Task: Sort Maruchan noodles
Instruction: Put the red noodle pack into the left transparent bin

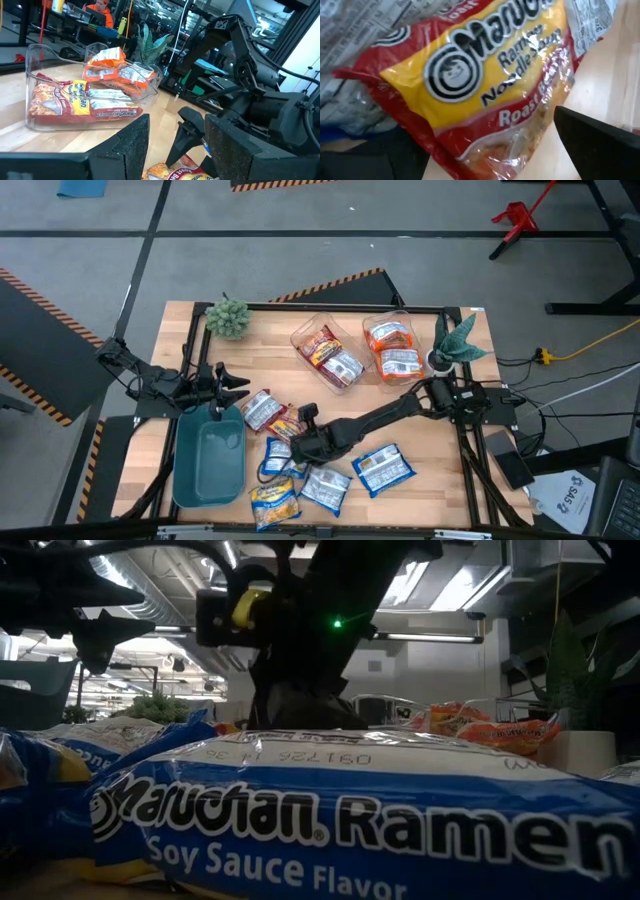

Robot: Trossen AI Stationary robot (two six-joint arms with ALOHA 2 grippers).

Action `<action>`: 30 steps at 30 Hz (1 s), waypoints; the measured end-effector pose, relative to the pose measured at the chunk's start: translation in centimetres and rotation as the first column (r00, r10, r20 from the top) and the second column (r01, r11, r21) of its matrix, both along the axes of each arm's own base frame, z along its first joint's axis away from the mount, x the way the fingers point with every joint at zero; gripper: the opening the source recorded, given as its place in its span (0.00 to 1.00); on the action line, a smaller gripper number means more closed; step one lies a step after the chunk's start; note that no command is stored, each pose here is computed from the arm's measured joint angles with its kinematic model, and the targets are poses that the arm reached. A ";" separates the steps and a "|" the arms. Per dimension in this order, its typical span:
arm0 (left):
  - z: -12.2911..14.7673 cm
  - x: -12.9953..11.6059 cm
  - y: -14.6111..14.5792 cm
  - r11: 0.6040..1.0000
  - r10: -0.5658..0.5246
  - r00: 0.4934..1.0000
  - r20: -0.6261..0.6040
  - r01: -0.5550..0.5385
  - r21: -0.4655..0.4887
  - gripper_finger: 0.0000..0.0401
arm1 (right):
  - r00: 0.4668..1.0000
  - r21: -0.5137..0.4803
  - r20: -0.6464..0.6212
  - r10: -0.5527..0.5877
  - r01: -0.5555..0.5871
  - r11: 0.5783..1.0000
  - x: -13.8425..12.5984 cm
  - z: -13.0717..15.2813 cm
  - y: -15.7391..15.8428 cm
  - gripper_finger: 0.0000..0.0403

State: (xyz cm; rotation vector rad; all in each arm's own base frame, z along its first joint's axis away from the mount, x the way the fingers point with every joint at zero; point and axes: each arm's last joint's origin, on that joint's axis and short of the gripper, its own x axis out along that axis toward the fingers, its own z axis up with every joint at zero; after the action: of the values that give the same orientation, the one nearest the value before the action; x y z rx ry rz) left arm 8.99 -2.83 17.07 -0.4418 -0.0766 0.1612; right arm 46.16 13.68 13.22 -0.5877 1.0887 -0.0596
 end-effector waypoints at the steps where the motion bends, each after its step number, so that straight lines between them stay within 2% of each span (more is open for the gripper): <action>1: 0.0 0.0 0.0 1.000 0.001 1.000 0.000 -0.001 0.000 0.46 | 1.000 0.005 0.003 -0.009 0.009 1.000 0.1 -0.2 -0.1 0.92; 5: 0.0 0.0 0.0 1.000 0.001 1.000 0.000 -0.001 0.000 0.46 | 0.999 0.010 0.043 0.001 -0.001 1.000 0.5 -0.3 0.1 0.76; 13: 0.0 0.0 0.0 1.000 0.001 1.000 -0.001 -0.001 0.004 0.46 | 0.994 0.029 0.111 -0.018 0.015 0.999 1.1 -0.3 0.1 0.35; 16: 0.0 0.0 0.0 1.000 0.001 1.000 -0.001 -0.001 0.005 0.46 | 0.991 0.046 0.124 -0.043 0.038 0.998 1.1 -0.1 0.2 0.25; 23: 0.0 0.0 0.0 1.000 0.000 1.000 -0.001 0.000 0.003 0.46 | 0.994 0.061 0.100 -0.045 0.039 0.997 1.1 1.3 1.0 0.16; 27: 0.0 0.0 0.0 1.000 0.000 1.000 -0.001 0.000 0.003 0.46 | 0.995 0.054 0.076 -0.069 0.065 0.996 1.1 3.7 1.1 0.16; 30: 0.0 0.0 0.0 1.000 0.000 1.000 -0.001 0.000 0.002 0.46 | 0.989 0.004 0.078 -0.125 0.125 0.992 1.0 6.4 0.7 0.16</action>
State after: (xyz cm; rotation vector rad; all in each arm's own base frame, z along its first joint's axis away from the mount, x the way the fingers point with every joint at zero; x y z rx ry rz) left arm 8.99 -2.82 17.07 -0.4394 -0.0763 0.1616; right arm 47.18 14.38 19.62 -0.5138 1.0486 -0.1906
